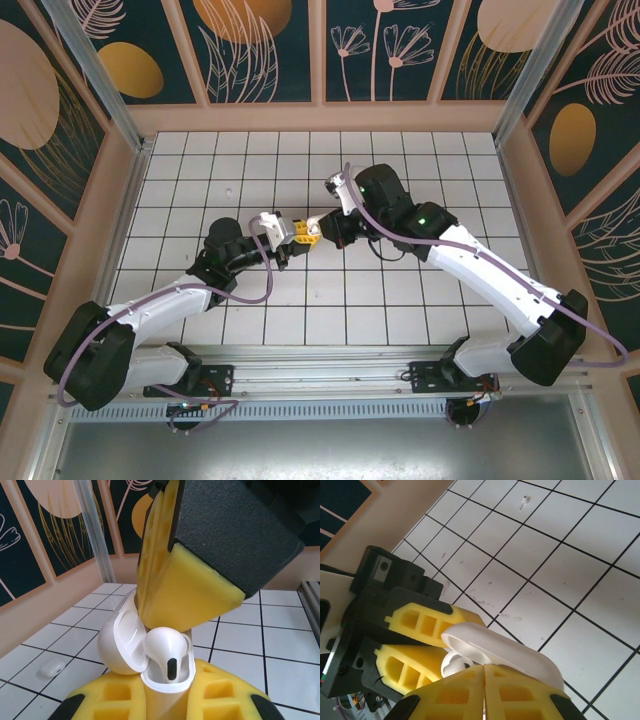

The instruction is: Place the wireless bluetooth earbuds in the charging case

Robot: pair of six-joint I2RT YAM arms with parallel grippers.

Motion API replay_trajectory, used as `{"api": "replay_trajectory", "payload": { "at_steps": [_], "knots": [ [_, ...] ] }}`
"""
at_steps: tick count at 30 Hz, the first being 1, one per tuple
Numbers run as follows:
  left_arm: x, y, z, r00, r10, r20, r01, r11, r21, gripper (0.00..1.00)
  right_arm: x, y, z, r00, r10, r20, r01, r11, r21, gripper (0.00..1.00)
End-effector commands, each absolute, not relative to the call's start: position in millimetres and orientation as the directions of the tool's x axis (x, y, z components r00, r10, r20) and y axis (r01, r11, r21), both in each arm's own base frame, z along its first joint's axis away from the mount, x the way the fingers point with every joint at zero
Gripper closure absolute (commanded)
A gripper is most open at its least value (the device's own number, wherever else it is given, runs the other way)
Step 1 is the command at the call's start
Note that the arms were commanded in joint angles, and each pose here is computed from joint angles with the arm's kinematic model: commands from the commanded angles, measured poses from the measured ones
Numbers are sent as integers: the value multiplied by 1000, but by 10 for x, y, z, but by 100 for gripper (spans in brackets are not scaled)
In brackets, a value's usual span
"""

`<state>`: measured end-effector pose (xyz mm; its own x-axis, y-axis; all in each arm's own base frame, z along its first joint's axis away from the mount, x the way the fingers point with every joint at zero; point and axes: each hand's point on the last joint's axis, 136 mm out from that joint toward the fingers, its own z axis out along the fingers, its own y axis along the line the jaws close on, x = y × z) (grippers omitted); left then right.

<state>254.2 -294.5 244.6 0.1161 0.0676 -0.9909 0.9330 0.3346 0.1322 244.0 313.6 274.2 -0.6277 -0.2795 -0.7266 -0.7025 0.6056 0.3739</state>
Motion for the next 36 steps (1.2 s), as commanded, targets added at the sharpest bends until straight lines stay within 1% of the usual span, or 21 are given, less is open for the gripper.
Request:
{"api": "replay_trajectory", "payload": {
  "at_steps": [1,7,11,15,18,22,26,32,36],
  "knots": [
    [2512,-2971,2630,194,31,-981,926,326,193,100,2368,3263,2921,-601,-263,-755,-737,548,396,91],
    [2549,-2963,2633,199,36,-979,918,344,199,100,2358,3299,2790,-619,-286,-732,-733,547,405,91],
    [2602,-2948,2620,220,47,-974,902,370,221,100,2479,3167,2838,-613,-271,-742,-709,604,365,91],
    [2617,-2899,2621,302,47,-952,865,406,294,100,2765,2853,3111,-586,-173,-792,-645,692,326,90],
    [2629,-2892,2622,345,40,-938,847,418,329,100,2946,2628,3305,-560,-78,-825,-600,725,338,90],
    [2690,-2886,2638,379,38,-925,822,446,355,100,3158,2422,3343,-568,7,-823,-538,753,378,88],
    [2754,-2882,2660,419,32,-907,792,476,382,100,3357,2325,3264,-599,53,-799,-507,748,429,84],
    [2880,-2832,2705,492,66,-868,712,543,444,100,3680,2058,2919,-659,121,-742,-387,792,473,82],
    [2921,-2814,2718,525,94,-846,675,559,481,100,3852,1921,2700,-694,164,-701,-309,812,495,81]
  ]
}}
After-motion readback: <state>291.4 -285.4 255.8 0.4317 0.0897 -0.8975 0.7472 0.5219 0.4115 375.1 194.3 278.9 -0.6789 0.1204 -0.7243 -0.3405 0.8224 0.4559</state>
